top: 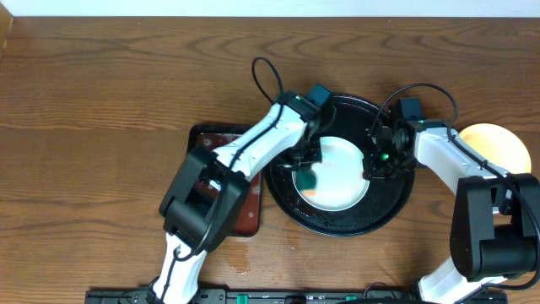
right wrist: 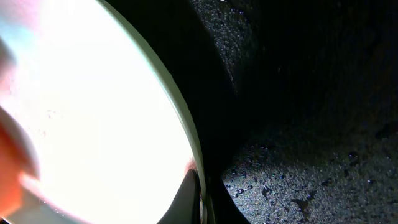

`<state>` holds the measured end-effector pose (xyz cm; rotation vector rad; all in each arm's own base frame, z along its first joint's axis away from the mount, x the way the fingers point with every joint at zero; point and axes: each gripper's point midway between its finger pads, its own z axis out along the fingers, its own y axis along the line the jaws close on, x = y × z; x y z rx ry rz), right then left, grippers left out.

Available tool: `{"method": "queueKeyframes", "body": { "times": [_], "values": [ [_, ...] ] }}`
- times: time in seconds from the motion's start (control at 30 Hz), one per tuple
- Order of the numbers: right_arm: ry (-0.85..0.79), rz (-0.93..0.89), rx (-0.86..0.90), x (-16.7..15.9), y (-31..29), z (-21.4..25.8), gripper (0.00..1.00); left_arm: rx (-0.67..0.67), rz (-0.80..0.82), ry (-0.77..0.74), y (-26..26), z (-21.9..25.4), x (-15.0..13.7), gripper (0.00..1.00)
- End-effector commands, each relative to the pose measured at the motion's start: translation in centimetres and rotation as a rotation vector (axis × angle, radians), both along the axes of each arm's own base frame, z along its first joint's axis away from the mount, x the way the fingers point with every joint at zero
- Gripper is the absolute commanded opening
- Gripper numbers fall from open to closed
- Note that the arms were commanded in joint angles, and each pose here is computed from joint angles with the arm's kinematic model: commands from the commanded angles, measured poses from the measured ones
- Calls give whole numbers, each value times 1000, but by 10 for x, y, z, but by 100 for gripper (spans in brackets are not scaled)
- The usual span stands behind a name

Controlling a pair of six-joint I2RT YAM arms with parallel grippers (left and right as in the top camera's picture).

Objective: Clean dirty plates on tray and stack at the side
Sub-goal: 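Return the green sponge to the brown tray with the left gripper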

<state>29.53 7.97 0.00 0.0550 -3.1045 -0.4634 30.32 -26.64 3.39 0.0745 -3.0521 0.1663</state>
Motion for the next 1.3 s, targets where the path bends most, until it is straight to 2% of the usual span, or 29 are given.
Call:
{"method": "queueKeyframes", "body": {
  "times": [0.0,0.27,0.43,0.57,0.77,1.0,1.03,1.1,1.17,1.27],
  "values": [
    [69,13,-96,-18,-17,-20,1,108,-16,-187,28,36,26,7],
    [65,13,-96,-16,-17,-18,1,20,-22,-324,35,109,25,8],
    [15,14,-91,-10,-15,2,1,50,44,-296,75,130,16,8],
    [-110,25,-88,0,-10,37,1,108,83,-223,112,122,12,8],
    [-325,26,-167,9,-11,94,1,178,177,-97,160,73,-3,8],
    [-482,63,-310,6,-14,133,1,208,221,-18,186,45,-19,8],
    [-506,66,-361,6,-18,138,1,193,215,-18,184,46,-19,9],
    [-550,72,-441,7,-23,147,1,149,202,-22,178,47,-17,26],
    [-603,90,-502,6,-21,158,1,122,204,-31,175,51,-16,37],
    [-659,119,-559,3,-16,171,1,111,206,-58,174,59,-15,43]
  ]
}}
